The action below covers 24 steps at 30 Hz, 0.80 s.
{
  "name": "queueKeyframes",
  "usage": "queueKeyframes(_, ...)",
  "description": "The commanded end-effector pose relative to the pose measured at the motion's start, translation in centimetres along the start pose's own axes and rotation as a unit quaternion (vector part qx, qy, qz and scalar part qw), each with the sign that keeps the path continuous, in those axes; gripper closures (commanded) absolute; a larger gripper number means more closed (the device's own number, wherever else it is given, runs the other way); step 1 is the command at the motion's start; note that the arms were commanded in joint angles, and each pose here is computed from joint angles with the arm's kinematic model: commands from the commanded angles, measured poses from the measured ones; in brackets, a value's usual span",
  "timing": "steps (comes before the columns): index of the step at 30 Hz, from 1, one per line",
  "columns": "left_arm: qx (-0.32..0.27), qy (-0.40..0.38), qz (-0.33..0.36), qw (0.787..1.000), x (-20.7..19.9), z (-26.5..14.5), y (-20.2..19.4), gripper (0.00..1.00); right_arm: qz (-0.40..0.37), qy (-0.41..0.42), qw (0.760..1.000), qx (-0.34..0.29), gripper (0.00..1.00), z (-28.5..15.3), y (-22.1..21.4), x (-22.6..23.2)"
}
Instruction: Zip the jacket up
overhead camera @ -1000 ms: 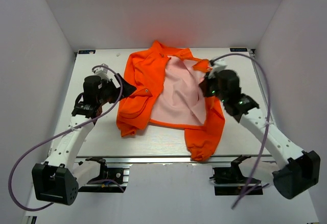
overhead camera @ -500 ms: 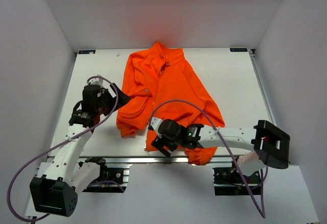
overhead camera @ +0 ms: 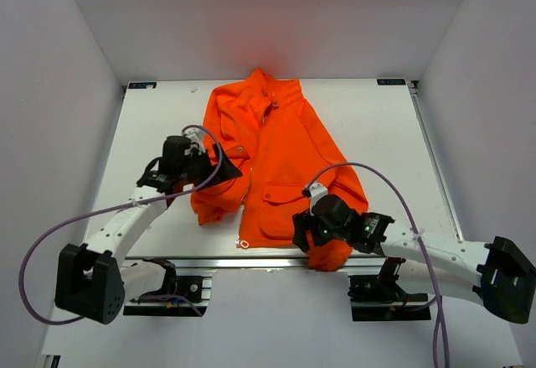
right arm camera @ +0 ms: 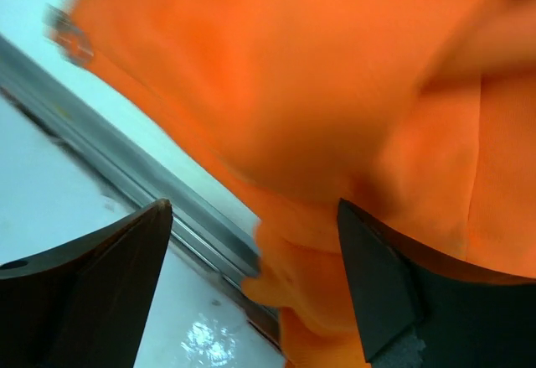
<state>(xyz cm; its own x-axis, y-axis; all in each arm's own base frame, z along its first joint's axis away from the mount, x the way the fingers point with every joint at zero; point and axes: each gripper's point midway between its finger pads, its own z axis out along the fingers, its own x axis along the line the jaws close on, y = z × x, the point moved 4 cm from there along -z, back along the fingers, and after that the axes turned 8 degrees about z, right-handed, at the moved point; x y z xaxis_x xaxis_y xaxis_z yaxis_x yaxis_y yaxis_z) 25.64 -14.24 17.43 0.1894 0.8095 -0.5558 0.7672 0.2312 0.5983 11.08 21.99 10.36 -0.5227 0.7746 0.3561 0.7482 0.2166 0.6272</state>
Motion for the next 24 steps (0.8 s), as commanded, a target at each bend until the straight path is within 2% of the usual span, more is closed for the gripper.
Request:
queueKeyframes(1, 0.018, -0.031, 0.033, 0.999, -1.2, 1.7, -0.9, 0.02, 0.069, -0.003, 0.996, 0.05, 0.17, 0.6, -2.4, -1.3)
queueKeyframes(3, 0.047, -0.03, 0.026, 0.998, -0.7, 3.1, -2.2, 0.02, 0.106, -0.03, 0.992, 0.055, 0.35, 1.2, -2.5, -3.2)
queueKeyframes(5, 0.06, -0.03, 0.02, 0.998, -0.3, 4.1, -2.8, 0.02, 0.138, -0.066, 0.987, 0.053, 0.48, 1.7, -2.5, -5.3)
queueKeyframes(7, 0.076, -0.031, 0.016, 0.996, 0.1, 5.4, -3.4, 0.02, 0.149, -0.095, 0.983, 0.043, 0.53, 2.0, -2.1, -6.8)
queueKeyframes(13, 0.117, -0.044, 0.009, 0.992, 0.8, 9.0, -4.8, 0.02, 0.175, -0.17, 0.97, 0.023, 0.56, 3.4, 0.3, -11.9)
queueKeyframes(17, 0.127, -0.049, 0.007, 0.991, 0.7, 11.0, -3.8, 0.02, 0.228, -0.221, 0.948, -0.004, 0.59, 4.5, 2.8, -16.7)
queueKeyframes(21, 0.137, -0.05, 0.008, 0.989, 0.3, 11.5, -3.3, 0.02, 0.244, -0.25, 0.936, -0.037, 0.6, 4.5, 6.5, -19.9)
queueKeyframes(24, 0.144, -0.039, 0.019, 0.989, -0.3, 10.7, -4.1, 0.02, 0.244, -0.243, 0.937, -0.059, 0.6, 4.0, 9.7, -20.7)
